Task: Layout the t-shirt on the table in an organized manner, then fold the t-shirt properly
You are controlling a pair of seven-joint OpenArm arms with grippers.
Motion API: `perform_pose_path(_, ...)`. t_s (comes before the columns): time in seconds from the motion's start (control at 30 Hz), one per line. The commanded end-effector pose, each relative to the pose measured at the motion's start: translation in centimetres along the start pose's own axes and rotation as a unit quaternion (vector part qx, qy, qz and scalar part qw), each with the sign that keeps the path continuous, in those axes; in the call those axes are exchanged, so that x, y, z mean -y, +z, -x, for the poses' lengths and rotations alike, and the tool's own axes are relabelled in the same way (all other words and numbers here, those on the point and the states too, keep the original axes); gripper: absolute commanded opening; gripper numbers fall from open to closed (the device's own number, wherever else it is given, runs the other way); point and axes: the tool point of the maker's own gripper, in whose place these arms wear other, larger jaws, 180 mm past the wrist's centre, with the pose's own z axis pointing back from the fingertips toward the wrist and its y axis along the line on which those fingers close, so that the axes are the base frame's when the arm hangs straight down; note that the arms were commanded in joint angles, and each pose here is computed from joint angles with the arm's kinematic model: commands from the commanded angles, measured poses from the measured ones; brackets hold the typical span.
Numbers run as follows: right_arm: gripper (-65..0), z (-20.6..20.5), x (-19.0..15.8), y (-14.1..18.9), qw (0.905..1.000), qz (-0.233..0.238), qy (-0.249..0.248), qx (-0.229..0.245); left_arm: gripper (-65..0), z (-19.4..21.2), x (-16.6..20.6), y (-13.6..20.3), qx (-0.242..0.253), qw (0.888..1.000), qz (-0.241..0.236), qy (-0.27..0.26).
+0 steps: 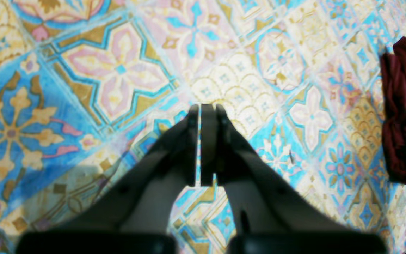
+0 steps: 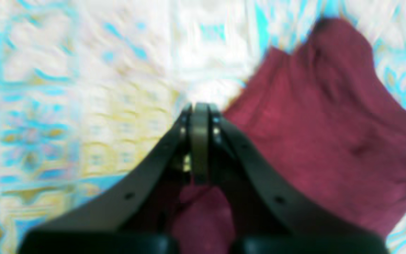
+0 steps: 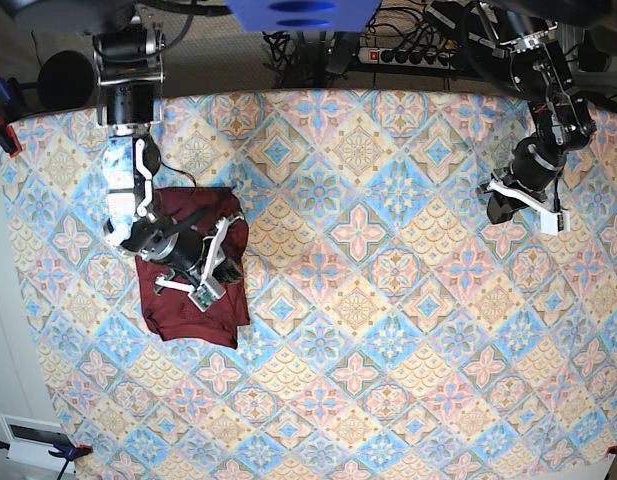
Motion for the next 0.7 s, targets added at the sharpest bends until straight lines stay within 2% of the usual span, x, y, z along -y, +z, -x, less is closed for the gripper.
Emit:
perform_pose_path(0.0,-65.0,-1.4,0.9,1.3,0.9996,0.02,0.01,0.02,-64.8,-1.5,0.5,0.4,0.022,1.0,0.008,-0.011)
perform_pose_path(0.17,-65.0,-1.5,0.7,4.5,0.9979,0.051,-0.003,0.041,-64.8,-2.0,1.9,1.9,0.034,0.999,0.021,-0.034)
perform_pose_path(0.37,-65.0,1.5,-0.9,8.8,0.9944,0.056,-0.067,0.059,-64.8,-0.9,2.8,4.1,0.028,0.998,0.019,-0.06)
perform_pose_path(0.53,-65.0,6.8,-2.9,12.8,0.9887,0.068,-0.13,0.03,-64.8,0.8,2.1,6.1,0.011,0.998,0.001,-0.069)
perform_pose_path(0.67,-65.0,12.0,-3.8,17.2,0.9745,0.091,-0.205,-0.001,-64.8,3.0,-0.1,8.1,-0.017,0.998,-0.034,-0.059)
